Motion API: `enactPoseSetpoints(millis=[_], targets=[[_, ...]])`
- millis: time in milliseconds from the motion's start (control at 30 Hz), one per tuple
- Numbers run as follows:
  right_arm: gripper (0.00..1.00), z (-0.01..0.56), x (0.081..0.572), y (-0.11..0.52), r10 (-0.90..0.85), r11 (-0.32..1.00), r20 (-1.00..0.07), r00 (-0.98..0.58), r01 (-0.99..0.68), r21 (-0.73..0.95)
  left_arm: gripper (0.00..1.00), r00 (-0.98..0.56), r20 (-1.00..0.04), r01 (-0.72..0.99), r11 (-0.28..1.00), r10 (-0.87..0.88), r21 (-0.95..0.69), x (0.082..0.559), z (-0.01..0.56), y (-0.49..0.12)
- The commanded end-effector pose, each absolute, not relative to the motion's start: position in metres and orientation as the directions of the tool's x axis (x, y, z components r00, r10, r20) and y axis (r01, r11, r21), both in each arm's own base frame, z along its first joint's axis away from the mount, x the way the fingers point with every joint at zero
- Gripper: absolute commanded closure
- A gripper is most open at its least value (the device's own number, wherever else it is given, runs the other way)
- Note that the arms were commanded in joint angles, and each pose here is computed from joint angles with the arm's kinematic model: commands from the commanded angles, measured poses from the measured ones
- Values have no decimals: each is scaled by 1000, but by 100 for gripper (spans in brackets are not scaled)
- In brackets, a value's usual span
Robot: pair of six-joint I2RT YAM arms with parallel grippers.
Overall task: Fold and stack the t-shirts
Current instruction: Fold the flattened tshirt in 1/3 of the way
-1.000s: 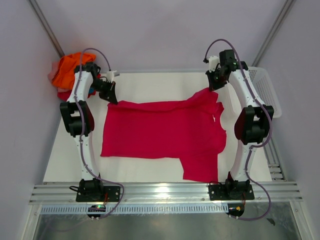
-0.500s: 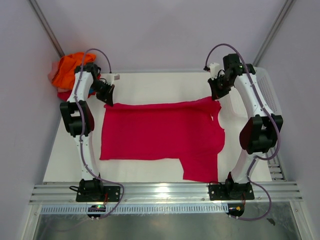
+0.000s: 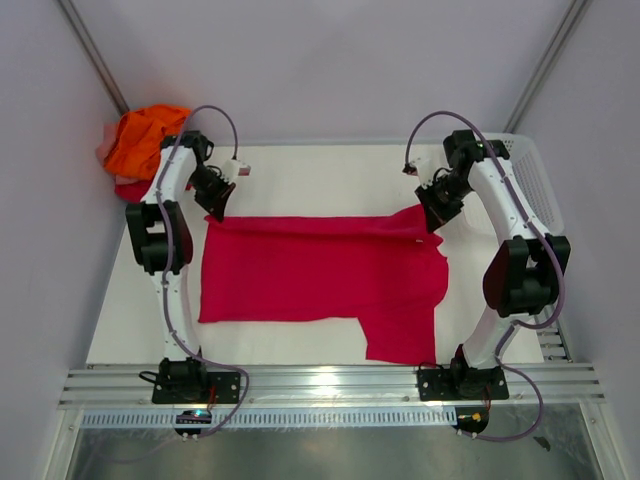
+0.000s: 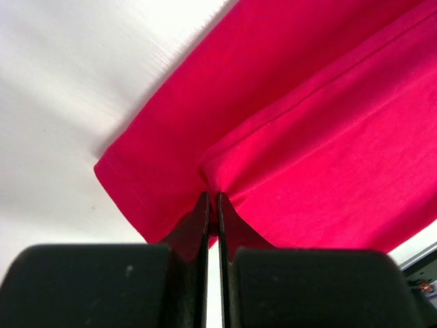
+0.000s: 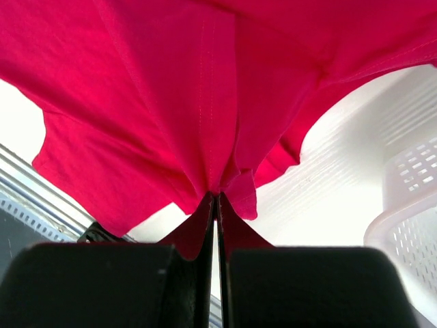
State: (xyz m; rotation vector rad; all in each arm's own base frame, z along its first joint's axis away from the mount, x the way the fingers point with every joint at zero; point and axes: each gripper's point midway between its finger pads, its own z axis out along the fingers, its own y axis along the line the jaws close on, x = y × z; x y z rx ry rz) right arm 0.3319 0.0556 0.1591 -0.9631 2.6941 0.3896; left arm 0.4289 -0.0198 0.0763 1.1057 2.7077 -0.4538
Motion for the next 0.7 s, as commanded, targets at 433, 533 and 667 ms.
enactPoseSetpoints(millis=[433, 533, 667], targets=[[1, 148, 288, 28, -718, 662, -165, -676, -737, 137, 100, -605, 24, 782, 600, 796, -169, 362, 118, -14], [1, 154, 315, 36, -675, 699, -243, -697, -709, 93, 100, -601, 32, 783, 596, 799, -178, 361, 115, -17], [1, 147, 354, 48, -587, 769, -306, -750, -635, 82, 100, -584, 58, 792, 584, 809, -178, 358, 112, -20]])
